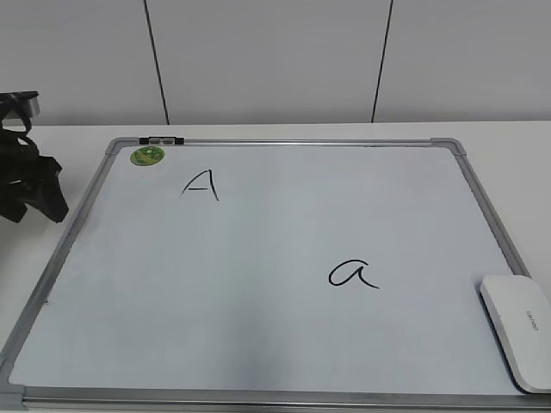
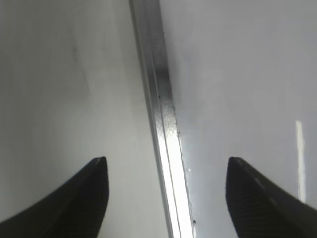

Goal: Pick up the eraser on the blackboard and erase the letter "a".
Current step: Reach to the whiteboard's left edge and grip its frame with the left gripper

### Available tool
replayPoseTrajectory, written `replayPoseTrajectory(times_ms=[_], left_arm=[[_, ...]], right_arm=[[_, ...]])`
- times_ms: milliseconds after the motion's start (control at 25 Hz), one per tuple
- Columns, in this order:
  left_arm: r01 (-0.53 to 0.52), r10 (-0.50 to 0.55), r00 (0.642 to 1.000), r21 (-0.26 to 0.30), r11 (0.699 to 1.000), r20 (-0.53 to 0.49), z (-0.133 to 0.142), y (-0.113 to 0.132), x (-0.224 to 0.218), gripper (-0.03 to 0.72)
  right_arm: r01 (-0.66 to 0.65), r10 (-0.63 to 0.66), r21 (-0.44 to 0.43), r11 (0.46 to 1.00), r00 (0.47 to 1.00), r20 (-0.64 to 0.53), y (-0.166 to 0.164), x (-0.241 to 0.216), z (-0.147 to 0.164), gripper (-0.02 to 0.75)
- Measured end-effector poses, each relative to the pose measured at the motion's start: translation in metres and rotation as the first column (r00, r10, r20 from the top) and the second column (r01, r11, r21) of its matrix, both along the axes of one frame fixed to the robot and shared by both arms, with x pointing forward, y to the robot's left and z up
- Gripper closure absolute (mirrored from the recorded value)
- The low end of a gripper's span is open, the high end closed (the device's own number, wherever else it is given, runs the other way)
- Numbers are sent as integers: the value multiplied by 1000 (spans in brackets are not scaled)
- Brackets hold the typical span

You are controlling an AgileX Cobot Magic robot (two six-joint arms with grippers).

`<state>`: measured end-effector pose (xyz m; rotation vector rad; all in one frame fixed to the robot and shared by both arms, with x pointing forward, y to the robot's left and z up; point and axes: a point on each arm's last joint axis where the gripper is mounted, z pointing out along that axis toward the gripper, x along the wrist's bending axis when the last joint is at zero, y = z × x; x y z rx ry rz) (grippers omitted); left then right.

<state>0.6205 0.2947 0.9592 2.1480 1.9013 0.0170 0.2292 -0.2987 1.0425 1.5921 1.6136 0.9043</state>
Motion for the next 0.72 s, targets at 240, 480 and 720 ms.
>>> replayPoseTrajectory(times_ms=[240, 480, 720], left_arm=[[12, -12, 1000, -3, 1000, -2, -10, 0, 20, 214], [-12, 10, 999, -39, 999, -42, -29, 6, 29, 255], [-31, 27, 998, -67, 997, -61, -38, 15, 29, 274]], right_arm=[[0, 0, 0, 1000, 1000, 0, 0, 0, 0, 151], [0, 0, 0, 1000, 1000, 0, 0, 0, 0, 151], [0, 0, 0, 1000, 1000, 0, 0, 0, 0, 151]])
